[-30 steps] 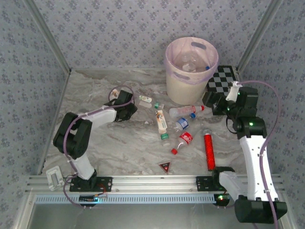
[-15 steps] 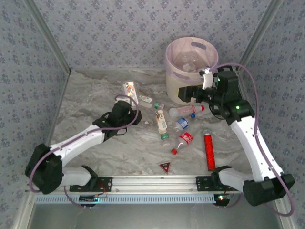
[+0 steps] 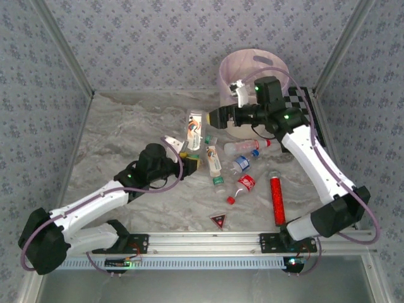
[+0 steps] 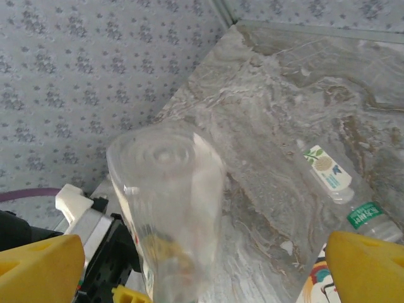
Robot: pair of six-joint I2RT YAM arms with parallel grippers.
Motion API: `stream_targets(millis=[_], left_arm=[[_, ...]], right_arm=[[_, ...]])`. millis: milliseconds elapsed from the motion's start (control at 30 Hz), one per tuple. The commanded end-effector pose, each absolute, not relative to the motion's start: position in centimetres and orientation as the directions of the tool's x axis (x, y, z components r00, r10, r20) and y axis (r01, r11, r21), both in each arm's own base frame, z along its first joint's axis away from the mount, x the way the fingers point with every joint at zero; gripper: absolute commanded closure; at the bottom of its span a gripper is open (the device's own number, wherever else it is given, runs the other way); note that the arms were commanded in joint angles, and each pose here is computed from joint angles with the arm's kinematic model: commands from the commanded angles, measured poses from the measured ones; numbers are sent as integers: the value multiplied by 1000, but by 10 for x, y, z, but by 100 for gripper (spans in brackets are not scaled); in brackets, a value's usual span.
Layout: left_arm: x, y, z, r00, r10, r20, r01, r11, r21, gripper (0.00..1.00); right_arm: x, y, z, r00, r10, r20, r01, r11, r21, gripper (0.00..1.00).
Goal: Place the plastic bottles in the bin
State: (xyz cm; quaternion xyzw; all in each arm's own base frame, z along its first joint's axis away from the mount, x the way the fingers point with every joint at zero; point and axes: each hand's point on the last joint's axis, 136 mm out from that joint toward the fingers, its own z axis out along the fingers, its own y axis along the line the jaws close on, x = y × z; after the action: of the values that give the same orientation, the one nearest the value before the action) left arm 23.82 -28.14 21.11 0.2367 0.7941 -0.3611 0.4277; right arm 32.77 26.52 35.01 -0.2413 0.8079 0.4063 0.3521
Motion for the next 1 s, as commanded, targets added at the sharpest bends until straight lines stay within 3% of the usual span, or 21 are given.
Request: stream_targets(millis=[0, 233, 567, 600, 633, 733, 767, 867, 967], left_arm=[[222, -297, 237, -455, 61, -889, 782, 504, -366, 100], [206, -309, 247, -438, 81, -895, 841, 390, -376, 100], [218, -308, 241, -436, 78, -897, 819, 448, -359, 100], [220, -307, 242, -431, 72, -899, 815, 458, -354, 94], [223, -306, 242, -434, 66, -899, 807, 471, -355, 82], [229, -304, 242, -446, 58, -893, 783, 509, -358, 30], [231, -302, 243, -447, 58, -893, 777, 521, -355, 17], [238, -294, 243, -455, 57, -889, 743, 575, -343, 1], [242, -289, 240, -464, 43, -885, 716, 607, -346, 1]], right_arm=[[310, 280, 350, -611, -201, -766, -747, 466, 474, 0], [303, 296, 339, -630, -255, -733, -773, 294, 562, 1], [305, 284, 347, -632, -229, -740, -772, 276, 573, 37], [306, 283, 348, -630, -227, -742, -772, 283, 569, 39], [307, 281, 350, -626, -222, -747, -774, 293, 562, 41], [312, 270, 366, -597, -199, -777, -787, 333, 519, 47], [316, 264, 376, -580, -181, -794, -791, 355, 498, 49], [332, 239, 411, -520, -103, -848, -788, 441, 430, 53], [351, 201, 453, -426, 5, -905, -749, 560, 355, 59]])
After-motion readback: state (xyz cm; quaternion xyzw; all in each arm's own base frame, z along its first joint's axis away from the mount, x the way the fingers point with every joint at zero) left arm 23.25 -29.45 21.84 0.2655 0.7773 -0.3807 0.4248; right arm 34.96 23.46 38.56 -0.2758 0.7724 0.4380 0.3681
